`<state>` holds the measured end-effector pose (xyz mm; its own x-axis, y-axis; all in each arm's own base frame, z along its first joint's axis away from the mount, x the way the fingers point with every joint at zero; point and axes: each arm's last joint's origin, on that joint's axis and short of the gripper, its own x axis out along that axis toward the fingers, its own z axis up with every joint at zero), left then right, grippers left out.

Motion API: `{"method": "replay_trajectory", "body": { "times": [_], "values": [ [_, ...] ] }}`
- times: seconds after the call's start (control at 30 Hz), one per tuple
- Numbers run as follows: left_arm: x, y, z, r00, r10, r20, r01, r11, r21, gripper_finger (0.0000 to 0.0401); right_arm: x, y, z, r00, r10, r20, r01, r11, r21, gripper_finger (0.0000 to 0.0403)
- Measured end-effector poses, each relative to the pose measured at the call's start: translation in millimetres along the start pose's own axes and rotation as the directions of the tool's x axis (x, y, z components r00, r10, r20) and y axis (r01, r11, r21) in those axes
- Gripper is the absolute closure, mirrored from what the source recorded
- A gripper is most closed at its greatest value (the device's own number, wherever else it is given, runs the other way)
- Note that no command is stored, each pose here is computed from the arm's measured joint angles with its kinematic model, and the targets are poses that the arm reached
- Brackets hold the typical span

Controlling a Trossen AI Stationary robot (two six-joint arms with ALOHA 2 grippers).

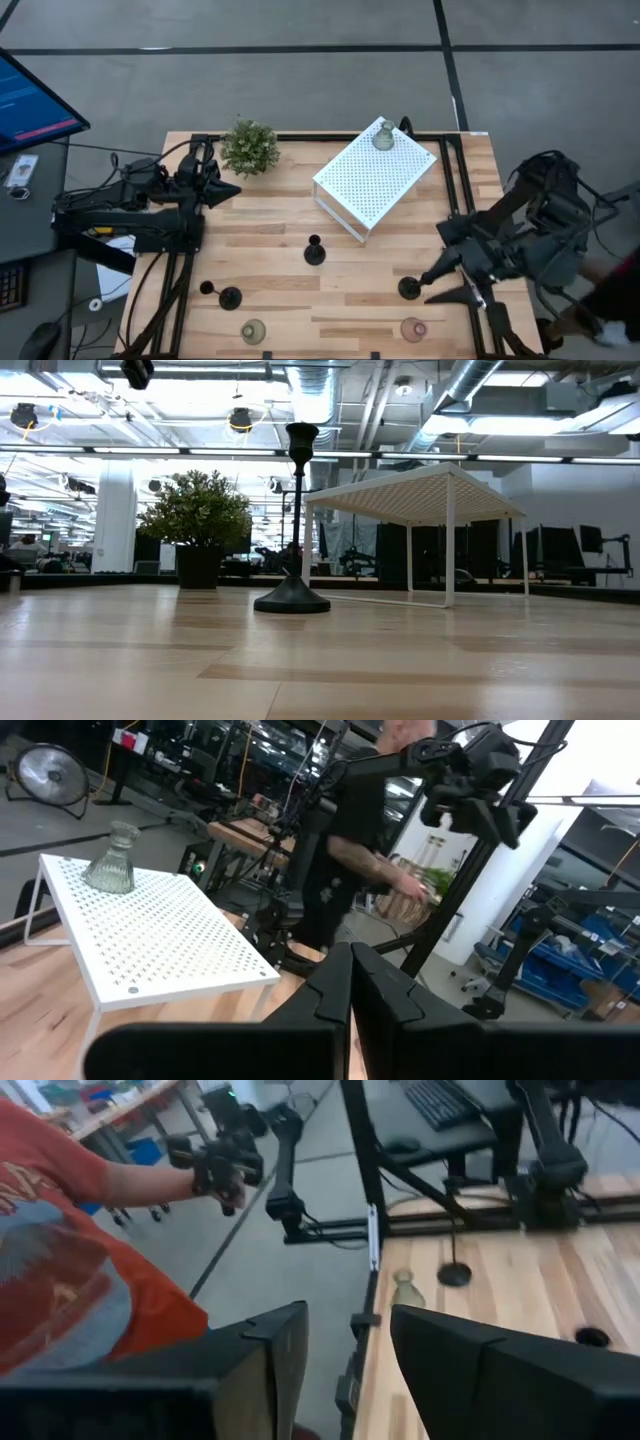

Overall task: Pick & Place candle stick holders
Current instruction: Put the pink glass candle holder on the shelf aligned with the other green candle holder

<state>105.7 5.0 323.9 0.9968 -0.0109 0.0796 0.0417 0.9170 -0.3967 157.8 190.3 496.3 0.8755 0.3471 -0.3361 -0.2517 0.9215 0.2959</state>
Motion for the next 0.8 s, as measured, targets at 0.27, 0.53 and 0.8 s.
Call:
{"method": "replay_trajectory", "body": {
  "times": [0.27, 0.53, 0.8],
  "values": [
    [8, 2, -3, 0.999, 0.018, -0.033, -0.018, 1.000, -0.003, 0.0394, 3, 12, -5, 1.000, 0.022, 0.020, -0.022, 1.000, -0.011, 0.0268],
    [14, 4, -6, 0.998, 0.031, -0.061, -0.032, 0.999, -0.016, 0.0396, 13, 17, -7, 1.000, 0.021, 0.019, -0.021, 1.000, 0.002, 0.0265],
    [13, 1, -6, 0.996, -0.047, -0.076, 0.043, 0.998, -0.046, 0.0392, 40, 24, -6, 0.996, -0.016, 0.083, 0.013, 0.999, 0.036, 0.0280]
  ]
}}
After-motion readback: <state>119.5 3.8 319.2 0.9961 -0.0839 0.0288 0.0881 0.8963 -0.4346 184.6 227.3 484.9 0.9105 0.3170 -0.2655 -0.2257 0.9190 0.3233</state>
